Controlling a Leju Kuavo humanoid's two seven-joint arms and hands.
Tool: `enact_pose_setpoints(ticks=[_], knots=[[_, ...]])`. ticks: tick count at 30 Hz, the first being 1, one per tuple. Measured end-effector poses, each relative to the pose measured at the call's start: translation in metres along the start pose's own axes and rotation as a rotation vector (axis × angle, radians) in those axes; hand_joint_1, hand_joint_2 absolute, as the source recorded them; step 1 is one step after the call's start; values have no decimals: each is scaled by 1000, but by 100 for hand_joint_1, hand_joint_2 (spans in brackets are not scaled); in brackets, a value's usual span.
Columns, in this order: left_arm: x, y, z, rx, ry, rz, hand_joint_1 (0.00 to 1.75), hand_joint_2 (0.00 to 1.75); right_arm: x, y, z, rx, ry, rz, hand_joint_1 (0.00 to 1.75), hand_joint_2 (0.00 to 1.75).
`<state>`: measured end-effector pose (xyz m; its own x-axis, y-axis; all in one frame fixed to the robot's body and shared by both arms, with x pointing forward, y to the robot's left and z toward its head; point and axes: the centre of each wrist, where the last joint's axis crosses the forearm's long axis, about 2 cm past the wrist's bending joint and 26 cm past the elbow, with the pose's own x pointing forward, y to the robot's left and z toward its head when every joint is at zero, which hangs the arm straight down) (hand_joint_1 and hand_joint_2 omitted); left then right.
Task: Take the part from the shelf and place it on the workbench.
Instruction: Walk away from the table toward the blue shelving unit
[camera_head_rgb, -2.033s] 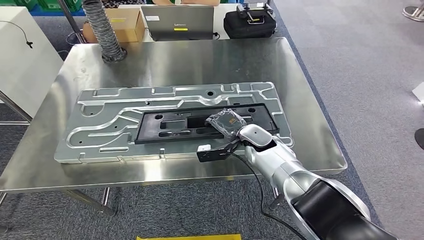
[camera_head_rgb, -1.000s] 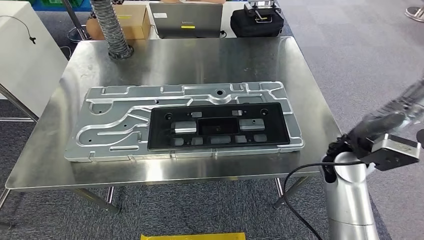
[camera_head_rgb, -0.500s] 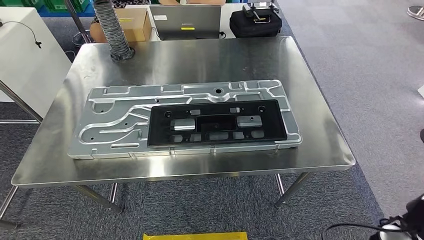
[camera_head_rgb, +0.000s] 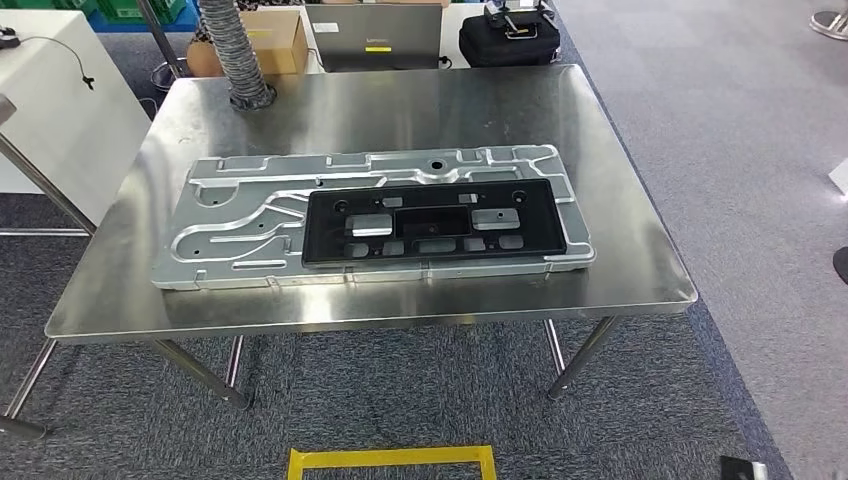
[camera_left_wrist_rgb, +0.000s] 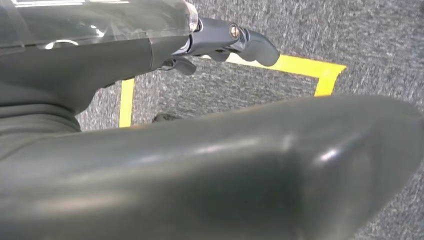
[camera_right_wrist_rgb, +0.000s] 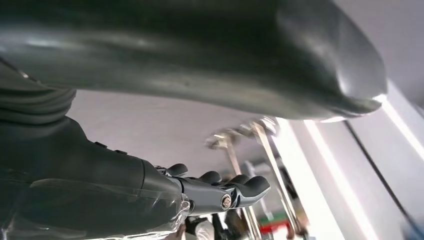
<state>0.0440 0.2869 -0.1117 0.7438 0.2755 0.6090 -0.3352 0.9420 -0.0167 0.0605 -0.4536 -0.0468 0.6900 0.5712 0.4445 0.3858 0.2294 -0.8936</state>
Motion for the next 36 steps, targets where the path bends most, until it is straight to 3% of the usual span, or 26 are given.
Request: enact_pose_setpoints(ticks=[5,10,14,18,36], knots=[[0,-1,0,-15,2,-17,0,0,-4,35,59,338,203,153,0,0],[-1,-2,1,-26,17,-30,0,0,14,61,96,646,450,104,0,0],[0,-5,0,-33,26,-36,0,0,24,71,110,795,515,66,0,0],[-3,-6,2,-34,39,-38,0,0,29,74,119,858,524,55,0,0],[-1,-12,1,-42,16,-24,0,0,31,77,128,893,505,-5,0,0]])
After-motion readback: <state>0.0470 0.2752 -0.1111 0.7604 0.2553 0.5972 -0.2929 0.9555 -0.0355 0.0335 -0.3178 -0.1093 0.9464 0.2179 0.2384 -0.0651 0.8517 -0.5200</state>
